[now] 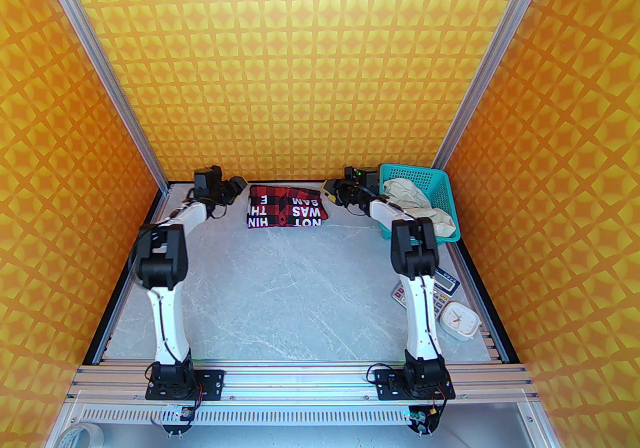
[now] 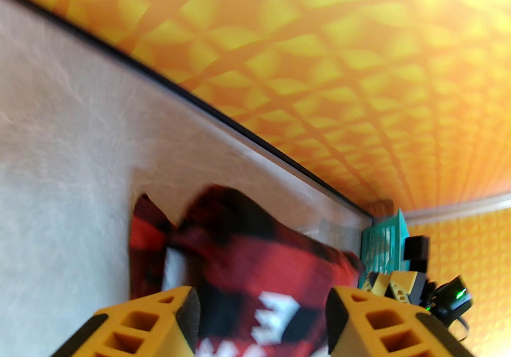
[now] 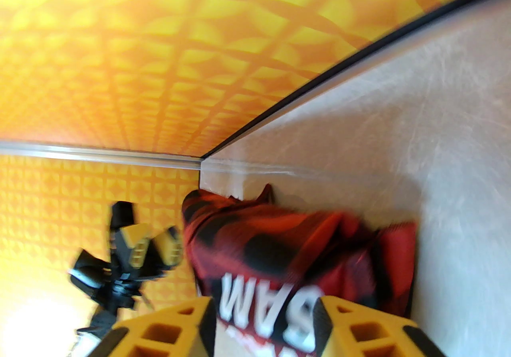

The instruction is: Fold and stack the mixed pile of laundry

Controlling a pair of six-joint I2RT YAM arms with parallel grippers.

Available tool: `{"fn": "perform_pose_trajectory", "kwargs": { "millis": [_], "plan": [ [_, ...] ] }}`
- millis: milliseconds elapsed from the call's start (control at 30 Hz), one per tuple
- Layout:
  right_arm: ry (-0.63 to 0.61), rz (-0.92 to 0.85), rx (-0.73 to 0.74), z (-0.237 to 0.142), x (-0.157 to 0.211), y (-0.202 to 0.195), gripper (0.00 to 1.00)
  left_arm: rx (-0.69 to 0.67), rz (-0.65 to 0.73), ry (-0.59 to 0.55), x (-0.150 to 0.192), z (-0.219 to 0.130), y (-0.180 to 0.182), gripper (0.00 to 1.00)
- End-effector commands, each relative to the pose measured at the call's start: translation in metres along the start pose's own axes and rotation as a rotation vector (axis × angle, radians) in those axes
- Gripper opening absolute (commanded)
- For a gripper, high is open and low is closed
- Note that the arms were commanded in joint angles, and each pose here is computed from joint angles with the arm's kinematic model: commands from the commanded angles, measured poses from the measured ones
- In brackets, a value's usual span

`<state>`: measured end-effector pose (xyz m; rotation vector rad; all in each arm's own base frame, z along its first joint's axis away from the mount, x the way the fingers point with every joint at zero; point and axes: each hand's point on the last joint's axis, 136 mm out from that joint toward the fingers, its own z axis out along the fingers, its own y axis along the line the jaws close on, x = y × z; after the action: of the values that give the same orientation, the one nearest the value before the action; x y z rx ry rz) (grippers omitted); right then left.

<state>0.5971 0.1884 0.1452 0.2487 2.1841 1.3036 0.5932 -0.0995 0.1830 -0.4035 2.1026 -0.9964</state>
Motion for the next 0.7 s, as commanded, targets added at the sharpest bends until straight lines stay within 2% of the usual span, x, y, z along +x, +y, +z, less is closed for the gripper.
{"fn": "perform_pose_trajectory", "kwargs": {
  "millis": [0, 167, 333, 467, 533, 667],
  "plan": [
    [-0.010, -0.169, 0.129, -0.016, 0.016, 0.002, 0.44, -0.024, 0.163, 0.121, 0.039, -0.012, -0.015, 0.47],
    [0.083, -0.211, 0.091, 0.018, 0.050, 0.016, 0.33, 0.080, 0.210, 0.245, 0.080, 0.021, -0.037, 0.39],
    [0.063, -0.139, 0.006, 0.058, 0.042, 0.017, 0.29, 0.190, 0.172, 0.279, 0.091, 0.070, -0.045, 0.38],
    [0.034, -0.048, 0.067, 0.086, 0.031, -0.018, 0.25, 0.181, 0.110, 0.290, 0.093, 0.110, -0.019, 0.39],
    [0.026, -0.013, 0.155, 0.094, 0.029, -0.045, 0.25, 0.164, 0.075, 0.303, 0.099, 0.124, -0.004, 0.39],
    [0.079, 0.012, 0.276, 0.095, 0.044, -0.078, 0.26, 0.131, 0.018, 0.339, 0.118, 0.131, 0.017, 0.39]
  ]
}}
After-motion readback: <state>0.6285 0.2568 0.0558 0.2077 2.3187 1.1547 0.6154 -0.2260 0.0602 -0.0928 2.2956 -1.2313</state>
